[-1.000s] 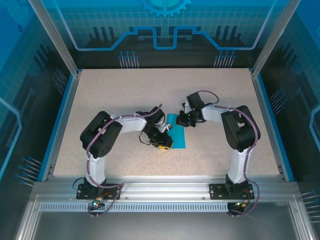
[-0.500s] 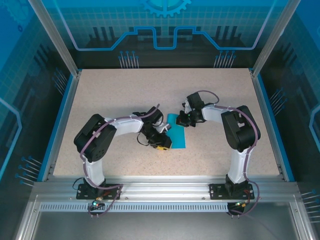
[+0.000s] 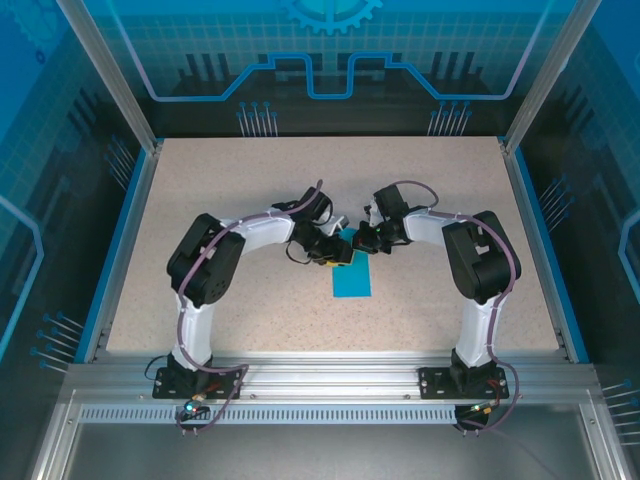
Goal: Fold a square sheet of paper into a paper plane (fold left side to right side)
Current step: Hold the square sheet of paper at the center of the table, then first fold the square sheet of paper in half at the center of the table.
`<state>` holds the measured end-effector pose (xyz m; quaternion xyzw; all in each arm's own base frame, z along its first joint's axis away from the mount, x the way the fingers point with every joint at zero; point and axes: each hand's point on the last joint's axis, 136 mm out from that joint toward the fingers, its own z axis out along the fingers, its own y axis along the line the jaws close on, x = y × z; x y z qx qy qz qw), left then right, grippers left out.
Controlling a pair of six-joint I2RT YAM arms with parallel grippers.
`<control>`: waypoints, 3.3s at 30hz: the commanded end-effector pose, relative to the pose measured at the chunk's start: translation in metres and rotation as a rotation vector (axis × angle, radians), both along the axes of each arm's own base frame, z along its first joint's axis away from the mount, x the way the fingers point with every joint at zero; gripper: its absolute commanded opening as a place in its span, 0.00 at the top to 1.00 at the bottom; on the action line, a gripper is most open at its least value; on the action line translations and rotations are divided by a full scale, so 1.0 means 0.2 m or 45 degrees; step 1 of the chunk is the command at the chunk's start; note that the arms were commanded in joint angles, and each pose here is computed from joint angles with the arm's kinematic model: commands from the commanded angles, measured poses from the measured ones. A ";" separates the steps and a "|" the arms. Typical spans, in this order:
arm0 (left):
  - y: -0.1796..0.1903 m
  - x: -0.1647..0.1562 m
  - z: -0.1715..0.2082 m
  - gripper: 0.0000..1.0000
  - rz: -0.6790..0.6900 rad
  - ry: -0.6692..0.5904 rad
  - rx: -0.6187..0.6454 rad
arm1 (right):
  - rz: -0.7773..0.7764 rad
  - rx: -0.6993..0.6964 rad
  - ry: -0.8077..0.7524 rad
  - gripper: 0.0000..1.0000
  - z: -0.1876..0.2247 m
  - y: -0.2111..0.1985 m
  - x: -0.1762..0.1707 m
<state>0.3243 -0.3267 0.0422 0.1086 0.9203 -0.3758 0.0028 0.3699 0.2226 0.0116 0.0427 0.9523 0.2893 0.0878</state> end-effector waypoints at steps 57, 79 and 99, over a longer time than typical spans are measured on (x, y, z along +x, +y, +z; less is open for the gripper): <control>0.03 0.10 -0.03 0.65 0.103 -0.029 0.055 | 0.113 -0.237 0.334 1.00 -0.14 -0.20 -0.70; 0.09 0.18 -0.18 0.69 0.147 -0.085 0.063 | 0.093 -0.318 0.346 1.00 -0.14 -0.31 -0.71; 0.20 0.38 -0.22 0.68 0.264 -0.144 0.079 | 0.098 -0.315 0.399 1.00 -0.18 -0.33 -0.78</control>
